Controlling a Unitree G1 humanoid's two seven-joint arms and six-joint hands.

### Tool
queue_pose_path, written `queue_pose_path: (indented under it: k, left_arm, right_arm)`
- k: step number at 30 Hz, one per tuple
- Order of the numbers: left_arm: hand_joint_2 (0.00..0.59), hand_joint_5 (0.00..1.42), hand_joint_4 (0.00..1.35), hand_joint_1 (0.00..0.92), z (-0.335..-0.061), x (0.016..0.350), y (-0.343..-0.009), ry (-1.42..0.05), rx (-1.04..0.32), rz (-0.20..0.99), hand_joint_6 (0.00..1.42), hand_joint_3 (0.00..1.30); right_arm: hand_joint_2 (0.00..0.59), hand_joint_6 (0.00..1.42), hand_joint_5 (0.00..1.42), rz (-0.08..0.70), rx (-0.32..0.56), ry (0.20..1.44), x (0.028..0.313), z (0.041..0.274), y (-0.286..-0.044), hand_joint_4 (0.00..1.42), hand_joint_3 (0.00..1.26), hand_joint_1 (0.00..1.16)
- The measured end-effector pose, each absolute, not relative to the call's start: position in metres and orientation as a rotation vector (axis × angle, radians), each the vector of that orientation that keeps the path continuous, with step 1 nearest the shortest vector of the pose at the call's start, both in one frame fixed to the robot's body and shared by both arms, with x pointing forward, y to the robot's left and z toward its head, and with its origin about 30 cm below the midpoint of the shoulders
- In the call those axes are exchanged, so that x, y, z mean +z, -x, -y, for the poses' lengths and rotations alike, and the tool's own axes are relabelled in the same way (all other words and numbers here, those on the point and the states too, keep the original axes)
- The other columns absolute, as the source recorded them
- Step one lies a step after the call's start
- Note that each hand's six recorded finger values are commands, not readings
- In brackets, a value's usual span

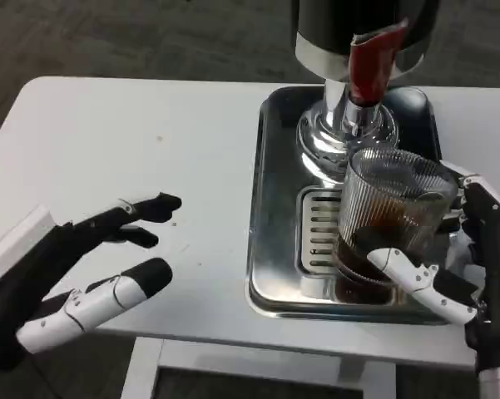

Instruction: Grasp the cup under the faucet to collect the drink, then remove the cup.

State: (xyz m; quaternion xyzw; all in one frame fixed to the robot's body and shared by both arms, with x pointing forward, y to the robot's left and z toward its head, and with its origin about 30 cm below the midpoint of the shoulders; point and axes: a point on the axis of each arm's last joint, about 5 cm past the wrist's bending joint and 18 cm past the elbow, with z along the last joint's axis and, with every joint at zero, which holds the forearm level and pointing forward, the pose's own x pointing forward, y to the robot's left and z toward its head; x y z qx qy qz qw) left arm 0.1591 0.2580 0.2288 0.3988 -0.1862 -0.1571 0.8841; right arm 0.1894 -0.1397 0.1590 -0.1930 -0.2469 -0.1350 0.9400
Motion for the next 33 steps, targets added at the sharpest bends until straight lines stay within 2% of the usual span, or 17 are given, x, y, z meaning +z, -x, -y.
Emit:
queue_pose_path:
  k: [19, 22, 33]
  left_arm:
    - [0.09, 0.28, 0.2, 0.0, -0.257, 0.235, -0.165, -0.84, -0.329, 0.423, 0.21, 0.22]
    - [0.09, 0.28, 0.2, 0.0, -0.256, 0.236, -0.166, -0.841, -0.333, 0.434, 0.21, 0.22]
    - [0.088, 0.28, 0.2, 0.0, -0.25, 0.239, -0.171, -0.838, -0.357, 0.463, 0.21, 0.22]
  right_arm:
    - [0.234, 1.42, 1.2, 0.534, -0.267, 0.375, 0.164, 0.153, -0.164, 0.99, 0.82, 0.76]
    - [0.216, 1.42, 1.21, 0.542, -0.264, 0.367, 0.165, 0.155, -0.16, 1.0, 0.82, 0.77]
    - [0.205, 1.42, 1.22, 0.591, -0.251, 0.383, 0.168, 0.163, -0.142, 1.02, 0.84, 0.79]
